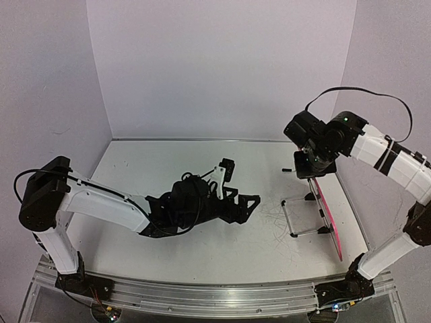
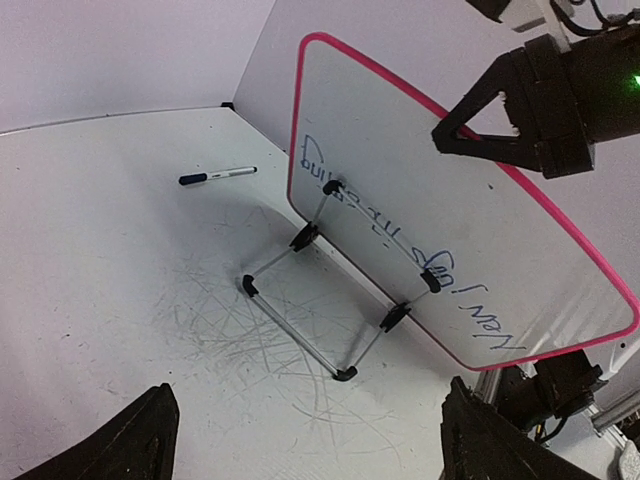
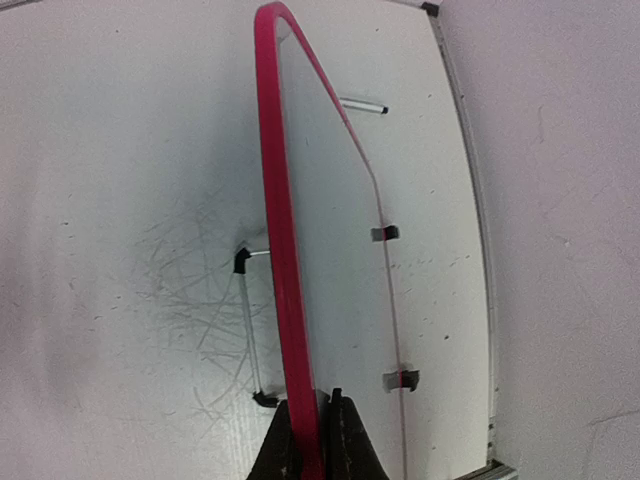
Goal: Write a sentence on the whiteboard
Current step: Adjust the whiteboard at the center of the board.
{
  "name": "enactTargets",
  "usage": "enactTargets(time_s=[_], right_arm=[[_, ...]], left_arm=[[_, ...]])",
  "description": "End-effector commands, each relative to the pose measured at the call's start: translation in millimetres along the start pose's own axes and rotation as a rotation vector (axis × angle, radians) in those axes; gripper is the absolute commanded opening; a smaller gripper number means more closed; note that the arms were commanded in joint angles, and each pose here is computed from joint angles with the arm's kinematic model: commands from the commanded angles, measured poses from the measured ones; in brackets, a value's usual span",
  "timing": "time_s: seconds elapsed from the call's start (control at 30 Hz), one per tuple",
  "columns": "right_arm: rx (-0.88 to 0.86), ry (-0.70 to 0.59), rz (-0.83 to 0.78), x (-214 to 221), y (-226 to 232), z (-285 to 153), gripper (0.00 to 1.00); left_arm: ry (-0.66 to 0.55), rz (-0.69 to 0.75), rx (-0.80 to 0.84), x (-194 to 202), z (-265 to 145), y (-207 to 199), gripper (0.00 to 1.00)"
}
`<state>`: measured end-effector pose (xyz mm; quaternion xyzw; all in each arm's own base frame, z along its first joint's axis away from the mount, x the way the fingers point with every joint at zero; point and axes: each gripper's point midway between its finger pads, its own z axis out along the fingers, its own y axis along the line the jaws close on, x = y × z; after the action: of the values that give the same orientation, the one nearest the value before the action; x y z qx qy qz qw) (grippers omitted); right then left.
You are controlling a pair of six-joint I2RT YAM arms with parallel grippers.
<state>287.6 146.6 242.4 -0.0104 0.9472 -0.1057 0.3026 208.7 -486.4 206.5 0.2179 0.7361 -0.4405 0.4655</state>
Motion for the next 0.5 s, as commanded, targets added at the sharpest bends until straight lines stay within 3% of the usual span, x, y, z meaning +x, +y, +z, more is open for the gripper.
enactTargets(time_s=[0.0,0.47], right_arm=[[0.002,-0.036,0.110,-8,-2,-2,0.00],[-0.044,-0.073,0.336,-37,18,-3,0.00]], left_arm=[[-0.058,0.031,-0.080,-19,1,10,0.92],[-0.067,0.038,-0.099,-22,-11,15,0.92]])
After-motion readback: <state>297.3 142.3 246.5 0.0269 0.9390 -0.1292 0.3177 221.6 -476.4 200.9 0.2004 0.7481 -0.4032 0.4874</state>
